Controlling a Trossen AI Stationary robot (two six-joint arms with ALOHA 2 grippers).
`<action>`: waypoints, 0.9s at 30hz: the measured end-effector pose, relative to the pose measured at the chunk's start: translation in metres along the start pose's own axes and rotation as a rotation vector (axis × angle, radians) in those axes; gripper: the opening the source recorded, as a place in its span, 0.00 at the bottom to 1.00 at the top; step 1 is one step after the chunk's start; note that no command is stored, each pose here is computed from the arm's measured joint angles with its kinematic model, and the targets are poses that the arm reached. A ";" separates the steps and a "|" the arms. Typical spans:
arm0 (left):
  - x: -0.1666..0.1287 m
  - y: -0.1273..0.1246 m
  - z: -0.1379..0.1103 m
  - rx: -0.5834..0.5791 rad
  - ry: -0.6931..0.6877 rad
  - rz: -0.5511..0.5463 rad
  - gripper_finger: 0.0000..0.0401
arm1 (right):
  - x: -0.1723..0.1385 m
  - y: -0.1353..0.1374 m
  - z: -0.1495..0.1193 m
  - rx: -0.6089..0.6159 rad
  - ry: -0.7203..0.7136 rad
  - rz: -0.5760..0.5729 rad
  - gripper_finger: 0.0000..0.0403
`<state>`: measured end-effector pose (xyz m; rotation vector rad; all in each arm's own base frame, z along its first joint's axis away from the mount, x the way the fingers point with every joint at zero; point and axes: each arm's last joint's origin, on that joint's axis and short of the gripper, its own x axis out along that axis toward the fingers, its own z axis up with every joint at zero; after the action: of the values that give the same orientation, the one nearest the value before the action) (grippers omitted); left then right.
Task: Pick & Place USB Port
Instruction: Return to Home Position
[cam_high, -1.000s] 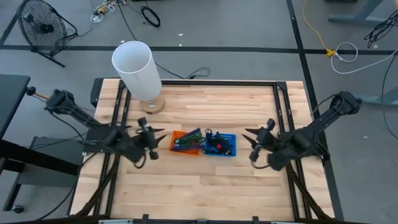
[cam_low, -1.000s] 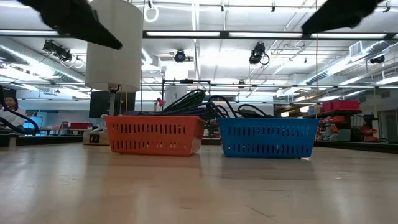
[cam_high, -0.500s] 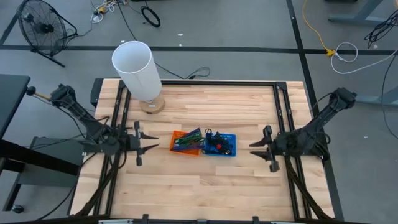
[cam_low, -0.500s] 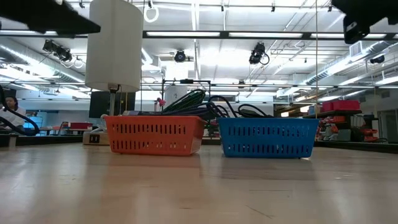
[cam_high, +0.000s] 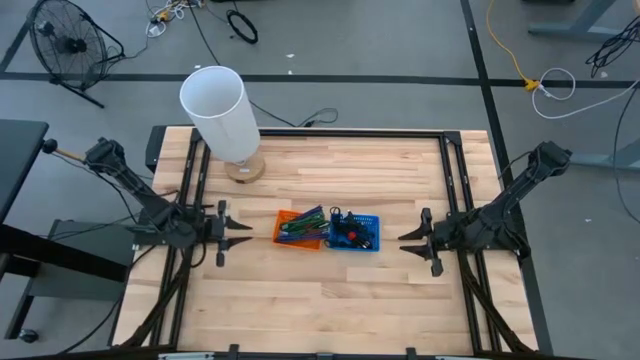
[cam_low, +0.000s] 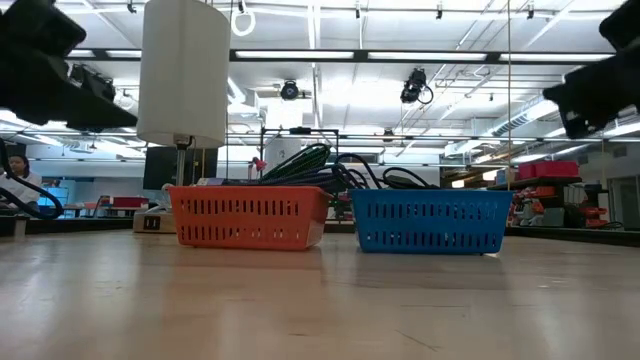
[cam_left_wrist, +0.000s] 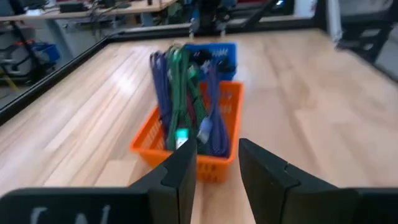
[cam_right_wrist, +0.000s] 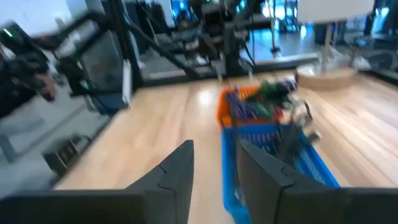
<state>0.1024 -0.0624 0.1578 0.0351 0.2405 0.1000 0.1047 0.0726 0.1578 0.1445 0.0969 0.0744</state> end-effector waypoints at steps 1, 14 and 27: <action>0.000 0.000 -0.002 0.008 0.007 0.007 0.31 | 0.000 0.000 -0.002 -0.012 0.017 -0.004 0.31; 0.001 -0.003 -0.008 0.028 0.052 -0.120 0.31 | 0.000 -0.001 -0.004 -0.028 0.040 -0.009 0.31; 0.000 -0.002 -0.009 0.011 0.033 -0.122 0.31 | 0.000 -0.001 -0.004 -0.028 0.040 -0.009 0.31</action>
<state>0.1004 -0.0640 0.1488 0.0292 0.2760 -0.0226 0.1043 0.0721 0.1533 0.1149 0.1363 0.0693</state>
